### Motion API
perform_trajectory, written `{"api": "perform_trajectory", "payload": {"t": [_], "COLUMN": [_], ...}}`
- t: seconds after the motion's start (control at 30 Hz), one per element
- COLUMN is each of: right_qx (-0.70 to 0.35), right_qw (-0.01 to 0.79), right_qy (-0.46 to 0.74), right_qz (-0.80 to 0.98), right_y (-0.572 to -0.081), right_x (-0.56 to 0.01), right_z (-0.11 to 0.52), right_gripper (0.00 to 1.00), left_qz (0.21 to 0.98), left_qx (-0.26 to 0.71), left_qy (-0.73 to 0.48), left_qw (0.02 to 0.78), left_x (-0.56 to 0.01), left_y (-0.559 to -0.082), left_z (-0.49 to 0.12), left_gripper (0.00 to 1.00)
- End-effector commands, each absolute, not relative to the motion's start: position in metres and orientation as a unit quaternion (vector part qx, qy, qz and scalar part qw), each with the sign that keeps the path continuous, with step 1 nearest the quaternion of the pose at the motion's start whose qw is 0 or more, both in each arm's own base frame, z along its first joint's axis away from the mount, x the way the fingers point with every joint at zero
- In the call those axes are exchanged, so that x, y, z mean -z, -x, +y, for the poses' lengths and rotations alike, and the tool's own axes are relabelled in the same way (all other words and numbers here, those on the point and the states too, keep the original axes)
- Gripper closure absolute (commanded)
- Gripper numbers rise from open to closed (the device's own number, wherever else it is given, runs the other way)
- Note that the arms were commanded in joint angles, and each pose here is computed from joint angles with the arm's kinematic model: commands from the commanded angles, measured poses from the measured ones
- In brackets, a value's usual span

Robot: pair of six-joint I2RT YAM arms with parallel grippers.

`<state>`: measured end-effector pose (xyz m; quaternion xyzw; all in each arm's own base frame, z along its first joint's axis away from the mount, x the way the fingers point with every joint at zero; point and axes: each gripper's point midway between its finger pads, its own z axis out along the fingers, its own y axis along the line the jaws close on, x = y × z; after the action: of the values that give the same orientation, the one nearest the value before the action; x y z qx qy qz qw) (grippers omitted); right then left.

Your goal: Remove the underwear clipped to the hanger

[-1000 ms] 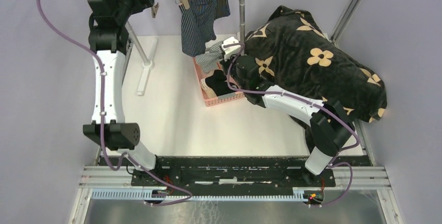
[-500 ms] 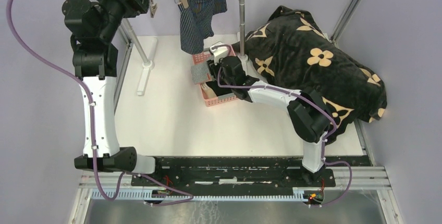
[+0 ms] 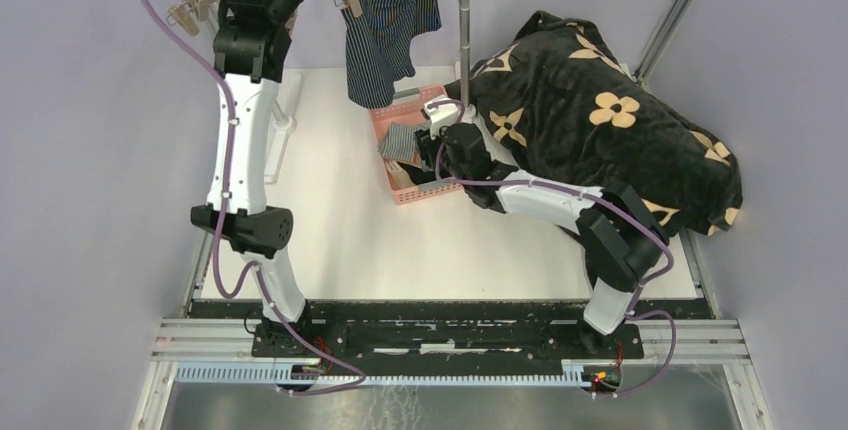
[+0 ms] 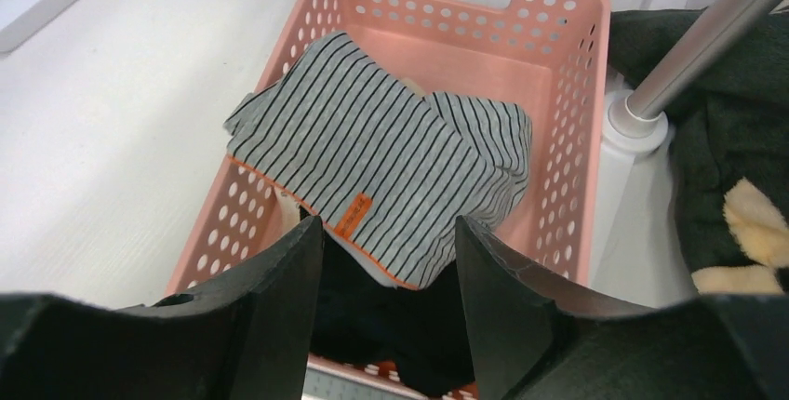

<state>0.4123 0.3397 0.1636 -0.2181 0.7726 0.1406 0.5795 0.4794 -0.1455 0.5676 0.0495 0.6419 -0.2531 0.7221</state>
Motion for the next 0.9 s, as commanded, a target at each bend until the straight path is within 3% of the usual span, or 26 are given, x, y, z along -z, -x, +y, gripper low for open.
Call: {"api": "perform_trajectory", "payload": {"t": [0.0,0.77,0.87], "right_qx": [-0.198,-0.18,-0.182], "right_qw": [0.621,0.629,0.631], "right_qy": [0.194,0.235,0.236], "right_qz": [0.733,0.719,0.717], "right_y": [-0.396,-0.351,-0.349], "right_x": [-0.218,-0.225,-0.227], "right_z": [0.338,0.333,0.332], "right_gripper": [0.38,0.41,0.41], "left_qz": [0.638,0.649,0.659], "left_qx": [0.214,0.178,0.17], "left_qy": [-0.041,-0.047,-0.047], "left_qw": [0.738,0.738,0.731], "left_x": [-0.56,-0.52,-0.508], "left_y": [-0.502,-0.539,-0.545], "left_z": [-0.145,-0.165,-0.166], "left_gripper": [0.25,0.41,0.48]}}
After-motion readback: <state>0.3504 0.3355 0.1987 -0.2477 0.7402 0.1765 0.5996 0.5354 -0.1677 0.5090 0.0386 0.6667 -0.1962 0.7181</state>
